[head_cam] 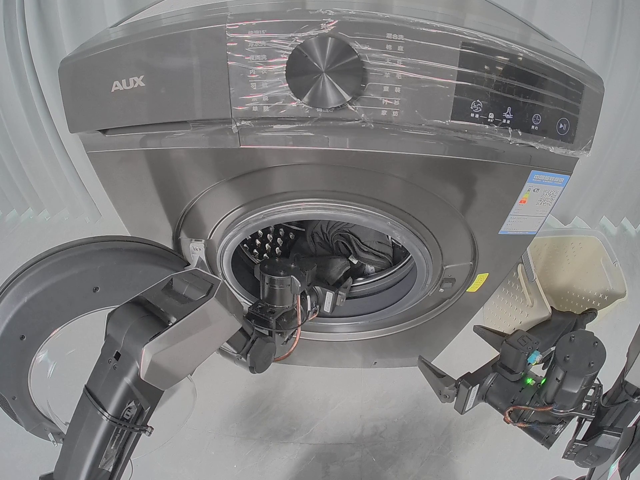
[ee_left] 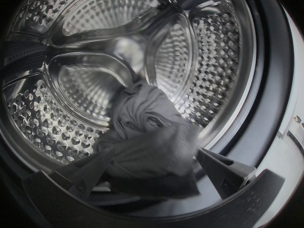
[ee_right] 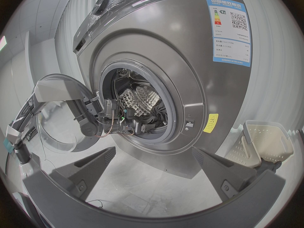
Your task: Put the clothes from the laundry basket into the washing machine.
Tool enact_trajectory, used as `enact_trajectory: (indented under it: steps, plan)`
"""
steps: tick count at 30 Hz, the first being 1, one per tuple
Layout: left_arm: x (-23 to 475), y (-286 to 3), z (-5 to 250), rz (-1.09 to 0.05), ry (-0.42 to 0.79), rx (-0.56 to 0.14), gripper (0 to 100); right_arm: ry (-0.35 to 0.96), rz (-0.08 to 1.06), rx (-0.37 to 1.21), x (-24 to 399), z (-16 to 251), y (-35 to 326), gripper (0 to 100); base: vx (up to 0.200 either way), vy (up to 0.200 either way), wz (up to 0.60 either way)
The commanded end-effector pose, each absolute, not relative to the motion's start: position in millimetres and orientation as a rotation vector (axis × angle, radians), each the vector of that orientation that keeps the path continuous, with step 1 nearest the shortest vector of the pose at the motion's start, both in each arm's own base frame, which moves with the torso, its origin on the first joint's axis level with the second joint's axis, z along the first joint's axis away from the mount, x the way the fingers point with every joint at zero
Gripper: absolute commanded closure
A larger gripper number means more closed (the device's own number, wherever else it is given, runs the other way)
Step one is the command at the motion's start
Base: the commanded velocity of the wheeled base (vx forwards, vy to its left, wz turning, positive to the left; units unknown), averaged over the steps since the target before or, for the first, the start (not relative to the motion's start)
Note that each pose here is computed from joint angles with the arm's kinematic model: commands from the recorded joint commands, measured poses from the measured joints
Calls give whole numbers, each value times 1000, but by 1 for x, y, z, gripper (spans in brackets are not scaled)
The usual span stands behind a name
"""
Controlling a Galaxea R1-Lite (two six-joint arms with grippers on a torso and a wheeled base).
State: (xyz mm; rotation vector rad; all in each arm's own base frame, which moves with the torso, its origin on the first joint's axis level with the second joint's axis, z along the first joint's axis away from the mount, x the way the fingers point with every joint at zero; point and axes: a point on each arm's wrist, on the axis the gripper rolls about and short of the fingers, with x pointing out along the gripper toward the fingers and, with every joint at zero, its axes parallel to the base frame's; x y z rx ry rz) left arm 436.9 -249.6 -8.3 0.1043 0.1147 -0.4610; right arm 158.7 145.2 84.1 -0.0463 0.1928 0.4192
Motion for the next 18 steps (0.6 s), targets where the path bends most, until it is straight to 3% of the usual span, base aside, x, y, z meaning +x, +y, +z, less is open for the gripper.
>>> enact_trajectory:
  steps: [1, 8, 9, 18]
  plan:
    - [421, -250, -8, -498, 149, 145, 0, 194, 421, -48, 158, 84, 145, 0, 0, 0, 0]
    - [427, -248, -22, -488, 149, 171, 0, 193, 421, -47, 158, 84, 146, 0, 0, 0, 0]
    - [429, -247, -23, -484, 142, 169, 100, 193, 421, -47, 158, 84, 146, 0, 0, 0, 0]
    - [439, -247, -16, -471, 90, 155, 100, 188, 422, -44, 158, 85, 146, 0, 0, 0, 0]
